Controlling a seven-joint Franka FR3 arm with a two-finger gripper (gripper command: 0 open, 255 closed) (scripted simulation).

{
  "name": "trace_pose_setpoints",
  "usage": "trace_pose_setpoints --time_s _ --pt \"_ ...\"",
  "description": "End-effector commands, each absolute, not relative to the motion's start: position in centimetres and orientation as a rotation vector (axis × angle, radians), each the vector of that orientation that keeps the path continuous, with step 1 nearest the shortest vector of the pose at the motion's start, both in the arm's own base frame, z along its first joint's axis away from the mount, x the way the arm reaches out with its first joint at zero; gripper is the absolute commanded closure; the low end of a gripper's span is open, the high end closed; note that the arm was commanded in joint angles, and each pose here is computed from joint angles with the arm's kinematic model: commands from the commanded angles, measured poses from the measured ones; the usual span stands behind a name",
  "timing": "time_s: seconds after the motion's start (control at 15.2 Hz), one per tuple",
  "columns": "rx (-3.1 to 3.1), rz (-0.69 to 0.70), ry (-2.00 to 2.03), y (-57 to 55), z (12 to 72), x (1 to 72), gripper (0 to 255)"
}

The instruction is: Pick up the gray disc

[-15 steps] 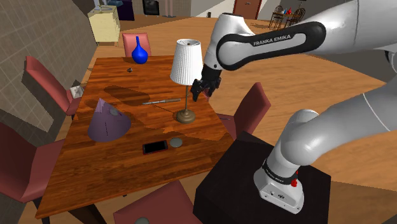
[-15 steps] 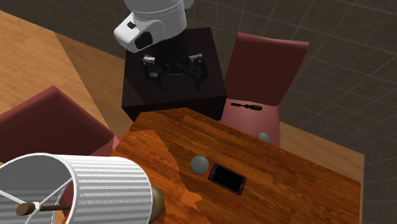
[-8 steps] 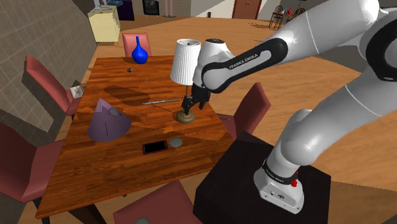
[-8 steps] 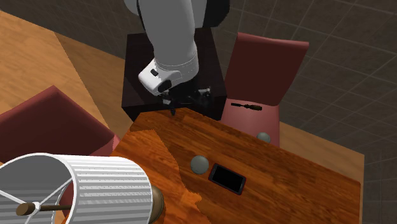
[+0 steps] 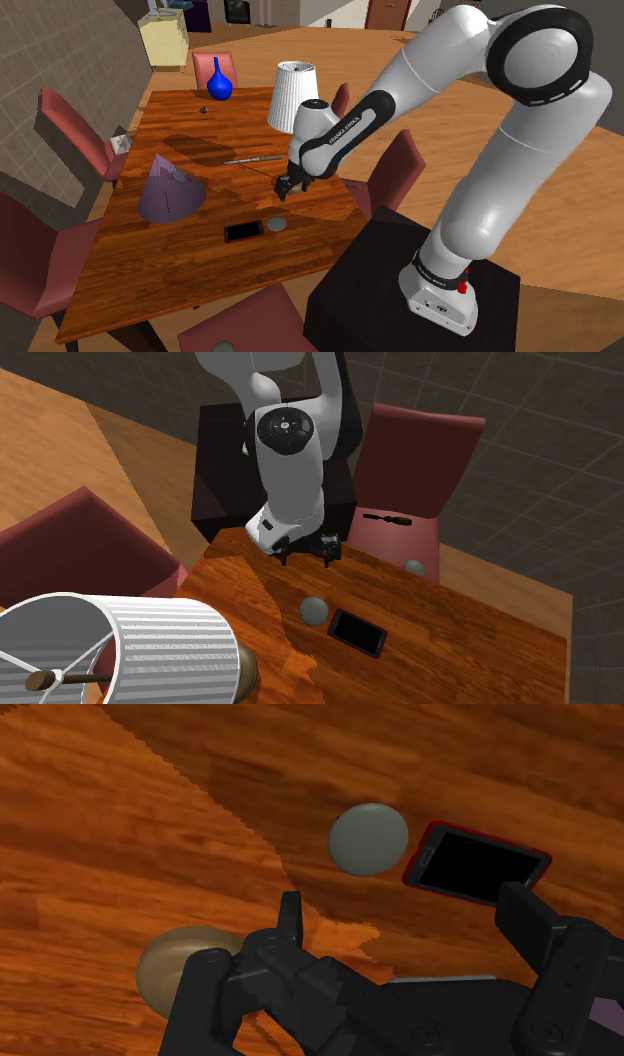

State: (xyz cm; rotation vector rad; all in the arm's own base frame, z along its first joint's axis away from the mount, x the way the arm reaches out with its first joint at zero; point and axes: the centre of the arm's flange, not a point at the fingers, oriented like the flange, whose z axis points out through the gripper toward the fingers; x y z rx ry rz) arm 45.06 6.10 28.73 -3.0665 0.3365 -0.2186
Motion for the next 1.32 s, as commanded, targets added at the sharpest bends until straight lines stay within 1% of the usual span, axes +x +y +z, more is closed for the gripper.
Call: trace_pose_setpoints --time_s 0.0,0.66,1.25 --pt "-3.072 -0.215 0.343 6.6 26.0 45.9 0" --pt "-3.105 -0.190 0.369 8.2 13.9 50.0 0" --pt "-3.105 -0.190 0.369 8.2 9.9 50.0 0"
